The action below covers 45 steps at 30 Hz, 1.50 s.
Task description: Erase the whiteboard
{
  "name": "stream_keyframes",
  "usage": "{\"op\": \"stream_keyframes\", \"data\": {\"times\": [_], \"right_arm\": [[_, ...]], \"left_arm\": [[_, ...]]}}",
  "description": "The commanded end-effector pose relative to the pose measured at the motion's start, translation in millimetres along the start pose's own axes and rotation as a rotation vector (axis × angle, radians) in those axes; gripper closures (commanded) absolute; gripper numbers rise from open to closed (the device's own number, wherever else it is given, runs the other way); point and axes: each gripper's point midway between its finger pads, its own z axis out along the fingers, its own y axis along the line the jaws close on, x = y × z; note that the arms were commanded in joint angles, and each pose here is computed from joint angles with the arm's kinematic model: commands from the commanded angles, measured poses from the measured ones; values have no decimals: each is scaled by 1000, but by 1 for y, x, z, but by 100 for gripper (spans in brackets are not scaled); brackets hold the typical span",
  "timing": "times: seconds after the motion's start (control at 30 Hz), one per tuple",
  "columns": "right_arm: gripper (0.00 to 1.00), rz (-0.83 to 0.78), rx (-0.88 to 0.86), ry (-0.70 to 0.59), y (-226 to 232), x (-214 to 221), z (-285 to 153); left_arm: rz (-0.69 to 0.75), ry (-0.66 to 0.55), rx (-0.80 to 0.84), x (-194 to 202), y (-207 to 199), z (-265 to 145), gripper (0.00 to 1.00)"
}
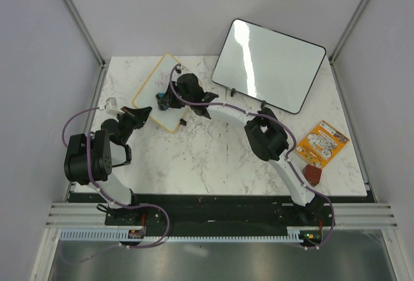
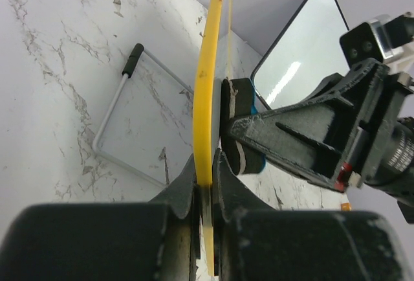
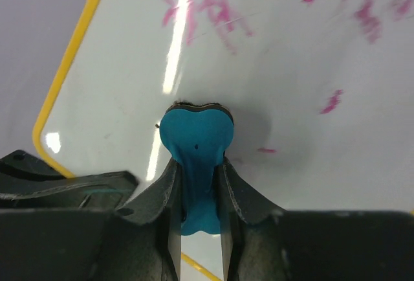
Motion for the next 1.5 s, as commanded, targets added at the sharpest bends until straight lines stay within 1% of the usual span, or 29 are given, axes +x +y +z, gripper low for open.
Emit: {"op": "stream_keyframes", "data": {"times": [0.0,0.07,0.1,0.2,0.27,0.47,0.6,0.7,0.9,1.03,1.13,1.2,1.3,1.47], "right_arm": [[100,61,365,199,-146,68,3],[100,65,364,187,-152,55,6],[100,56,356,195,-155,58,9],[100,44,246,216,-138,62,23],[100,40,229,208,-132,62,30],[100,62,308,107,-140,41,37],[100,53,328,99,-141,43,35],[100,31,322,130,-135,58,34],[100,-73,259,229,-90,113,32],[100,-59,193,329,-65,160,29],[100,-50,185,360,-60,178,24],[100,-41,199,350,-63,175,22],[100,-27,264,298,-82,158,21],[100,48,347,168,-122,92,21]], "left_arm": [[157,123,165,30,-30,-5,98],[159,121,167,29,-31,-4,98],[159,122,166,29,-30,-5,98],[157,124,167,30,-30,-4,98],[159,124,169,30,-31,-4,98],[158,125,168,30,-30,-5,98],[158,124,169,30,-31,-5,98],[159,123,169,30,-31,-5,98],[159,126,171,31,-31,-5,98],[159,126,172,30,-32,-5,98],[159,126,169,30,-31,-5,98],[159,125,172,30,-32,-5,98],[157,128,171,31,-31,-5,98],[157,128,171,31,-31,-5,98]]}}
